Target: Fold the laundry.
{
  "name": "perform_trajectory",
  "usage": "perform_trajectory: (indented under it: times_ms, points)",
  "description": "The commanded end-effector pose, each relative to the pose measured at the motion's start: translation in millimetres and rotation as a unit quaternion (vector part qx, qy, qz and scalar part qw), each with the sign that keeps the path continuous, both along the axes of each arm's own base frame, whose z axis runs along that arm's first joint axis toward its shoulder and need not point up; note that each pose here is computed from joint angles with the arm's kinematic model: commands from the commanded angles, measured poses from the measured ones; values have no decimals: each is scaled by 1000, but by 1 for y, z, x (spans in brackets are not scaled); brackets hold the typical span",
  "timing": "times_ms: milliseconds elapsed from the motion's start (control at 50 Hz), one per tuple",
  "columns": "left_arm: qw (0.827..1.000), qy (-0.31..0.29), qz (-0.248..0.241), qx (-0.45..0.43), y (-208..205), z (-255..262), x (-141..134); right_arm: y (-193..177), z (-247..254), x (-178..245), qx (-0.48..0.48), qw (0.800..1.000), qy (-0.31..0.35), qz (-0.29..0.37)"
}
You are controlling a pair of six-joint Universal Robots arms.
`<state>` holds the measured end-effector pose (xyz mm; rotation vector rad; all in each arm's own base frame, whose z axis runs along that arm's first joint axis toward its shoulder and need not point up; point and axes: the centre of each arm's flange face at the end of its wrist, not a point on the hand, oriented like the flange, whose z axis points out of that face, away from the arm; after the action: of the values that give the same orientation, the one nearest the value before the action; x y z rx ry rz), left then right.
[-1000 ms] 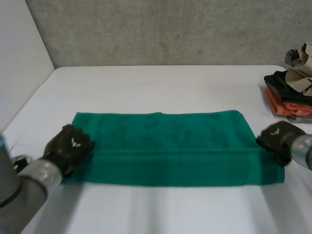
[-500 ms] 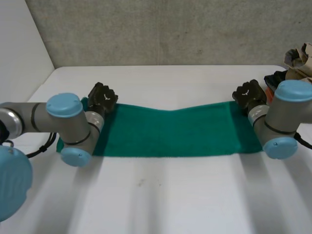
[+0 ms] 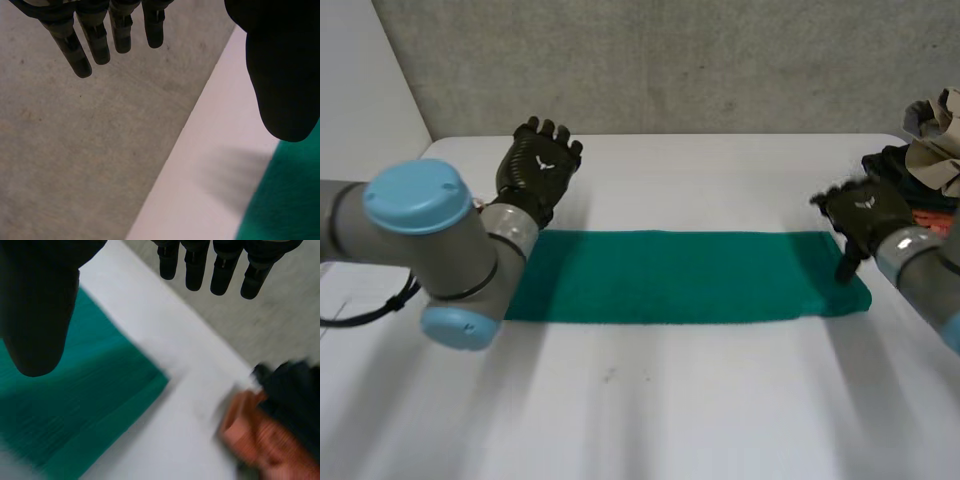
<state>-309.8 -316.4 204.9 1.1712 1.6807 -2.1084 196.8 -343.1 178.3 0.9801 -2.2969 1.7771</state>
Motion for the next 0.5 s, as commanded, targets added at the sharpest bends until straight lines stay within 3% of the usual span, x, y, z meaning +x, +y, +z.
perform_trajectory:
  times_ms: [20,220,400,500]
  points:
    - [994,75,-4,75,32,-6,16,3,-19,-24,62,998,-13,-4]
    - [992,70,0,101,41,-20,22,-15,-50,-28,57,998,-6,-10]
    - [993,82,0,79,44,0,26,-26,-50,-65,57,997,20,-56]
    - [994,87,0,69,50,11,30,-31,-25,-106,20,990,82,-117]
